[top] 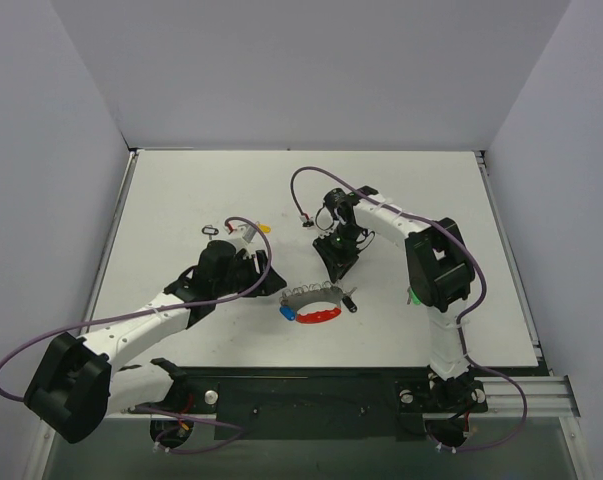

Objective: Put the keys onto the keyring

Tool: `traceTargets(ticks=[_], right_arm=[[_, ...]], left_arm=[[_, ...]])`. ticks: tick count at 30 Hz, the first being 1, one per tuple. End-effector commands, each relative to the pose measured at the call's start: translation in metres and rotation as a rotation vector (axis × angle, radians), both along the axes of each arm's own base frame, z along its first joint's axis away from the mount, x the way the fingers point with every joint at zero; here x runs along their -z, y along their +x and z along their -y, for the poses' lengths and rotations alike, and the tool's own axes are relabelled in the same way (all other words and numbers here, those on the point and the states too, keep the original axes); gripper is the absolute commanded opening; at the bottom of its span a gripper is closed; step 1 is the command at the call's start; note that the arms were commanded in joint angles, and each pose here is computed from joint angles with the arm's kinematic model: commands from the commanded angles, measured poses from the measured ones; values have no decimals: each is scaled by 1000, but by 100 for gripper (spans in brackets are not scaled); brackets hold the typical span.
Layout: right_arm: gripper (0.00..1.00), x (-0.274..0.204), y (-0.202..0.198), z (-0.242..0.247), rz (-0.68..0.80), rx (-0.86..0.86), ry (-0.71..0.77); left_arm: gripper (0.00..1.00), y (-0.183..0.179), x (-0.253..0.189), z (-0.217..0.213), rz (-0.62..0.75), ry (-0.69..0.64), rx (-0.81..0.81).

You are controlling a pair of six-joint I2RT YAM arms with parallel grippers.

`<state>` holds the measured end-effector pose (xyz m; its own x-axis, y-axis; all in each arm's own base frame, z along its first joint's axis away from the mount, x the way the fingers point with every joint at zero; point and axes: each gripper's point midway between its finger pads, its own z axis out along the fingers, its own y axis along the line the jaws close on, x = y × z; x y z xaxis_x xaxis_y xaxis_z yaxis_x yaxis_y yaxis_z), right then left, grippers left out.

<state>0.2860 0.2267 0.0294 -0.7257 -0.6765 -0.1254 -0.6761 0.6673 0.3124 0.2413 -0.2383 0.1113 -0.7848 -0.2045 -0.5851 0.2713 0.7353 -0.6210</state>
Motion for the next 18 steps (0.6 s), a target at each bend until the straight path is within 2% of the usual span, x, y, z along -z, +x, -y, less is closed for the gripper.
traceTargets(ticks=[1, 18], right_arm=[[22, -8, -11, 6, -33, 30, -35], [22, 6, -16, 9, -46, 27, -103]], left_arm=[[63, 3, -7, -1, 35, 0, -3], [63, 1, -8, -4, 46, 6, -7]])
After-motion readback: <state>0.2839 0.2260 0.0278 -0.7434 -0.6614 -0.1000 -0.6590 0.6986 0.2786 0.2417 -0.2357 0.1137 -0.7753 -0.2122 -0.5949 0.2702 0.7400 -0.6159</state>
